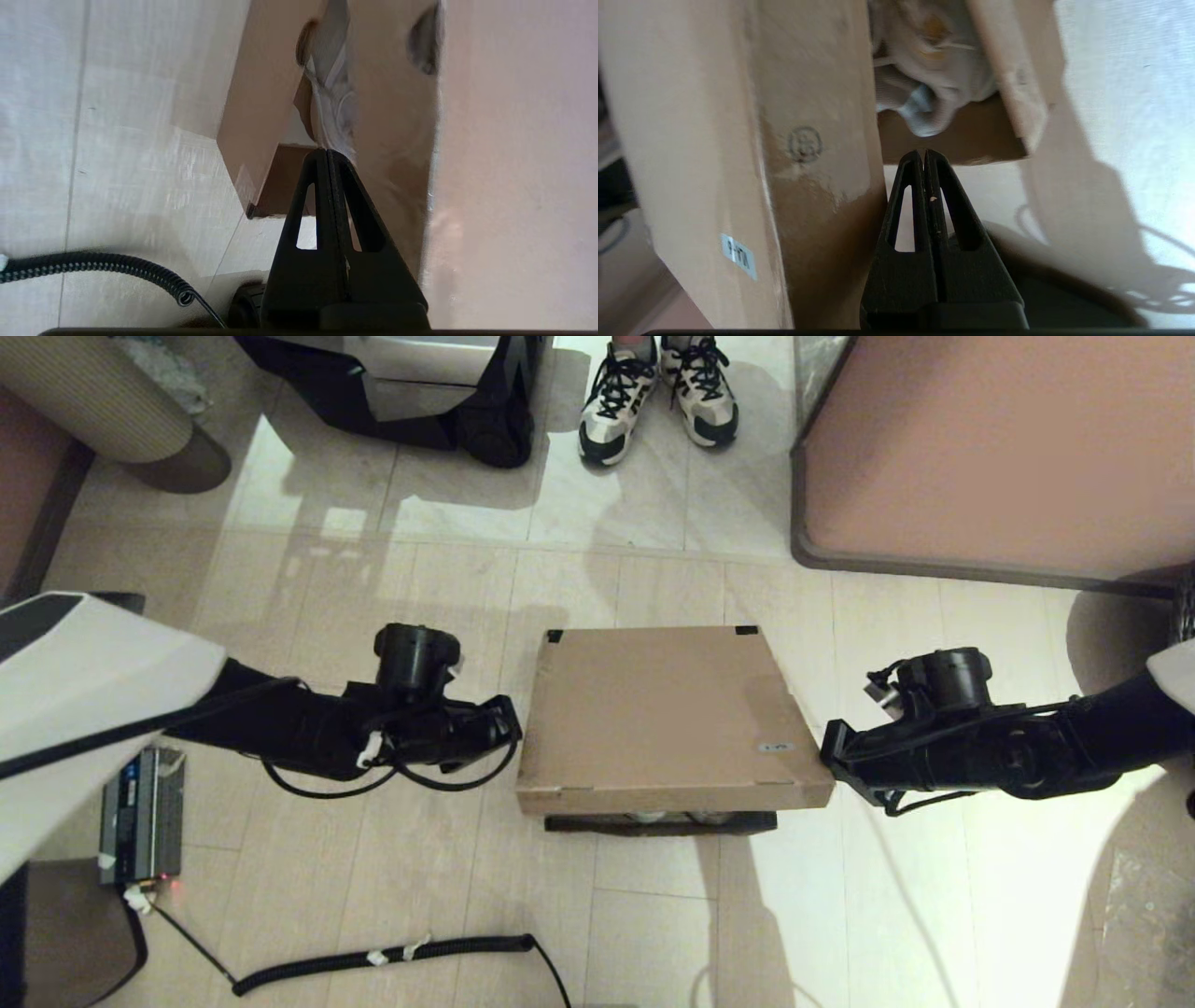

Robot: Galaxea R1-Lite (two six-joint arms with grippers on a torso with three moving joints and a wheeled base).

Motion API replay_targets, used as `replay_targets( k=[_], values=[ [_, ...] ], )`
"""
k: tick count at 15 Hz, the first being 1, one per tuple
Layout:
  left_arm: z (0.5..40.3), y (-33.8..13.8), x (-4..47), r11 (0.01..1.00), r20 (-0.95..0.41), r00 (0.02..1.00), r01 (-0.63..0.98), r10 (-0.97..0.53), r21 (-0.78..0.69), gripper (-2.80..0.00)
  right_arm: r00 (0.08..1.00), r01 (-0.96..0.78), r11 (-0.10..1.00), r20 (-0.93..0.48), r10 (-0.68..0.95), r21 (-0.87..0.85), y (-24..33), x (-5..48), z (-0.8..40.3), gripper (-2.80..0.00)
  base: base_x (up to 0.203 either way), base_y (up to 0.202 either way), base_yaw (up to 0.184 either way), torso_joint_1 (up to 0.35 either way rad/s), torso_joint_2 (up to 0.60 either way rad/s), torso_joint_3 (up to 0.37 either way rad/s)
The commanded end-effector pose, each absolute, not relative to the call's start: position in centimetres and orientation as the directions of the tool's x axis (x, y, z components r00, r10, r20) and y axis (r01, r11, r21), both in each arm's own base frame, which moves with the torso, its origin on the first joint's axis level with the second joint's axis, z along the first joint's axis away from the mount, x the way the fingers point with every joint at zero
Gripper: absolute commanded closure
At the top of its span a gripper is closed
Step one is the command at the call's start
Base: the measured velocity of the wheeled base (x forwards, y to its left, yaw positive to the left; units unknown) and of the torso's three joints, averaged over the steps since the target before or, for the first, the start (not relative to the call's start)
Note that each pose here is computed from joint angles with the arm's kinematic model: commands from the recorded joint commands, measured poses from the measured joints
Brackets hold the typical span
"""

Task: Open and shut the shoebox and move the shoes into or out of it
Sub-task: Open the shoe box

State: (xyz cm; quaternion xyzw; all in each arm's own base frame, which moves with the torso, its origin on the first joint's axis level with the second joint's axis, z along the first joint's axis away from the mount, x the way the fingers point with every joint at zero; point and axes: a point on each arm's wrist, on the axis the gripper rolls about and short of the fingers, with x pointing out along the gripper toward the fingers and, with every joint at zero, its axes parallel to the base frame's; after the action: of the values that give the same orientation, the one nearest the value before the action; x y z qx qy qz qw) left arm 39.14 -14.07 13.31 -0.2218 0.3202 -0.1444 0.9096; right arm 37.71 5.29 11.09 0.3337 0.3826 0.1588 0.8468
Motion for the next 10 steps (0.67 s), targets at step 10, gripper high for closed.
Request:
replay_targets(
  k=[10],
  values=[
    [17.2,-11.4,37.8,0.808,-0.498,0.781,0.016,-0.377,-0.588,0.00,0.691,-0.064,0.639,-0.428,0.583,0.767,5.7,39.1,18.4,0.00,0.000,0.000,0.000,0.000,0.00,0.000]
  ],
)
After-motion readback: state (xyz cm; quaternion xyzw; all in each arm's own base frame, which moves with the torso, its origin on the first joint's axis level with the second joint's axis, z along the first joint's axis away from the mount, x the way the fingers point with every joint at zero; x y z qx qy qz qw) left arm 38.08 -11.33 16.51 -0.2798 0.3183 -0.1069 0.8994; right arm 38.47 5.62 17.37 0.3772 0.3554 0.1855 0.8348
